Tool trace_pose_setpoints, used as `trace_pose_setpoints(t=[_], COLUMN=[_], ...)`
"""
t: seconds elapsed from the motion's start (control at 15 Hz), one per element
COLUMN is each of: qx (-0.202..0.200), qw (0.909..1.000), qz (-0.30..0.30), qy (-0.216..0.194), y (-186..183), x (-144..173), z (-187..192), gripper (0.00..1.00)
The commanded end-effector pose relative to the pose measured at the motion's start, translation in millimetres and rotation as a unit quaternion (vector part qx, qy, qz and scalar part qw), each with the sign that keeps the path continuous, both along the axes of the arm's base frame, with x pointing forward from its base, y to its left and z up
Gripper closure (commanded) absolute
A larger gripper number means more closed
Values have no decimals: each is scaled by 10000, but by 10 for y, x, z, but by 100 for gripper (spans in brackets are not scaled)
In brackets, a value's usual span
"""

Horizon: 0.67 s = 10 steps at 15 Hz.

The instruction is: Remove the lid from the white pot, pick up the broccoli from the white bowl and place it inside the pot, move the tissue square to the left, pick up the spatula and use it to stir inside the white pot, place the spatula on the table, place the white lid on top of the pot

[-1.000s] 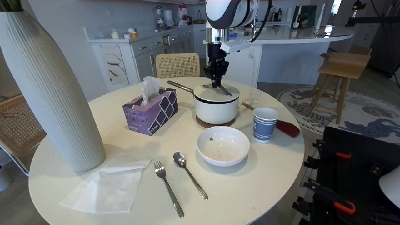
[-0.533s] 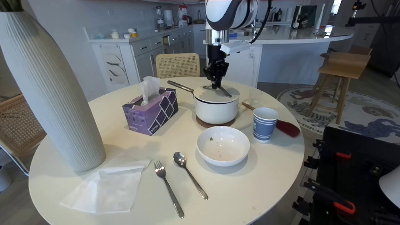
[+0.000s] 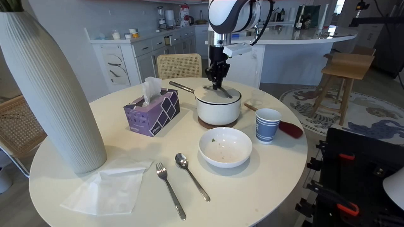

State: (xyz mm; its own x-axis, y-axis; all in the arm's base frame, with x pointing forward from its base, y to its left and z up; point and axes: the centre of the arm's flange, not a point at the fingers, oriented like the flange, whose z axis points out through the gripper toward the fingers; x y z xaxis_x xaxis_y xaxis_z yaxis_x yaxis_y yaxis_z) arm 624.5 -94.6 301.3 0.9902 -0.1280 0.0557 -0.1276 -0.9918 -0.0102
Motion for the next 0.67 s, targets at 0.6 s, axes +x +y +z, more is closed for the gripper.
trace_pose_setpoints(t=[0.6], qx=[33], qw=[9998], qz=[109], qy=[-180], y=[3], x=[72], z=[-9], gripper=[94])
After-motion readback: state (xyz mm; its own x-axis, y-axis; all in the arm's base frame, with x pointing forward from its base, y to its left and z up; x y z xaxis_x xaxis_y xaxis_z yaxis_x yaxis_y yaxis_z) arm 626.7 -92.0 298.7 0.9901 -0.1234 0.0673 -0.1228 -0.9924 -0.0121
